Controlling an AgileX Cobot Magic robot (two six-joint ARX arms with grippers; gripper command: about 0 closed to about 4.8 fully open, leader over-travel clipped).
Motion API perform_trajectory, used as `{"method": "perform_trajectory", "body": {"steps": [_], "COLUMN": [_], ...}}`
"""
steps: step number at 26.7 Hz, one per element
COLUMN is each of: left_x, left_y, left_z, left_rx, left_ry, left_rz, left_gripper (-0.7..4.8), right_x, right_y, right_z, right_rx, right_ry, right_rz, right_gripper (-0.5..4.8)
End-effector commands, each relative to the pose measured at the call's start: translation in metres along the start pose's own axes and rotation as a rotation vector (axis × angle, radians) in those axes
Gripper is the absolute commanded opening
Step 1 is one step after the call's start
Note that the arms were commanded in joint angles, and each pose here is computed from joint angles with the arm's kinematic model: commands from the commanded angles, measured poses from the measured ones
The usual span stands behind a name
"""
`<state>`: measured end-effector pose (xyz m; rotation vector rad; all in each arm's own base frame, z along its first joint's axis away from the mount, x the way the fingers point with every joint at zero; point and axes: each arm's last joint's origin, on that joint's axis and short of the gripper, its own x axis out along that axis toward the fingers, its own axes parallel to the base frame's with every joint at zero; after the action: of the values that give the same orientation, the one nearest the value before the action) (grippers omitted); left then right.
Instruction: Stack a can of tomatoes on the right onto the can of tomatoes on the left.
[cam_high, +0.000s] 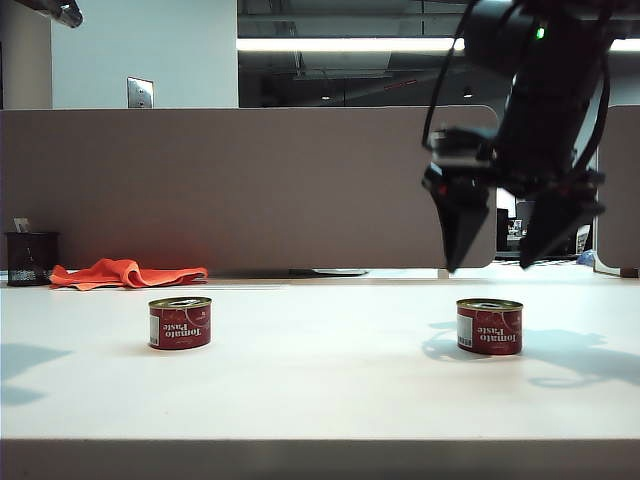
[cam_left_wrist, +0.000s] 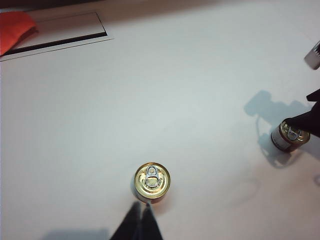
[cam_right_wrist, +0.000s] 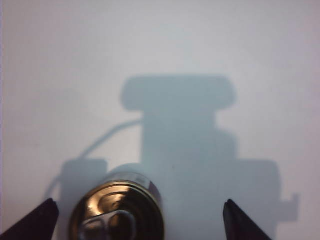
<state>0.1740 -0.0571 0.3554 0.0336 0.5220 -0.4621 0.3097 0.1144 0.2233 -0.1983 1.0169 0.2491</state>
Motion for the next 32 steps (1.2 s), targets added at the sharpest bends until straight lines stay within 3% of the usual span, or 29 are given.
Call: {"method": "perform_trajectory", "body": {"steps": [1, 9, 25, 32], "left_x": [-0.002, -0.002, -0.003, -0.01], "left_y": [0.0, 0.0, 0.0, 0.002], "left_z": [0.001, 0.001, 0.001, 0.012], "left_rx": [-0.002, 0.007, 0.013, 0.02], "left_ry": [-0.005, -0.003, -0.005, -0.058], "left_rz": [-0.005, -0.004, 0.032, 0.131], "left_gripper": [-0.05, -0.05, -0.05, -0.05], "right_x": [0.01, 0.029, 0.035, 0.036], "right_y": [0.001, 0.003, 0.005, 0.005], "right_z": [0.0, -0.007, -0.011, -0.01], "right_rx": [-0.002, 0.003, 0.004, 0.004], "right_ry": [0.02, 0.1, 0.143, 0.141], "right_rz": [-0.001, 0.036, 0.073, 0.068], "right_gripper": [4.79, 4.79, 4.76, 3.54]}}
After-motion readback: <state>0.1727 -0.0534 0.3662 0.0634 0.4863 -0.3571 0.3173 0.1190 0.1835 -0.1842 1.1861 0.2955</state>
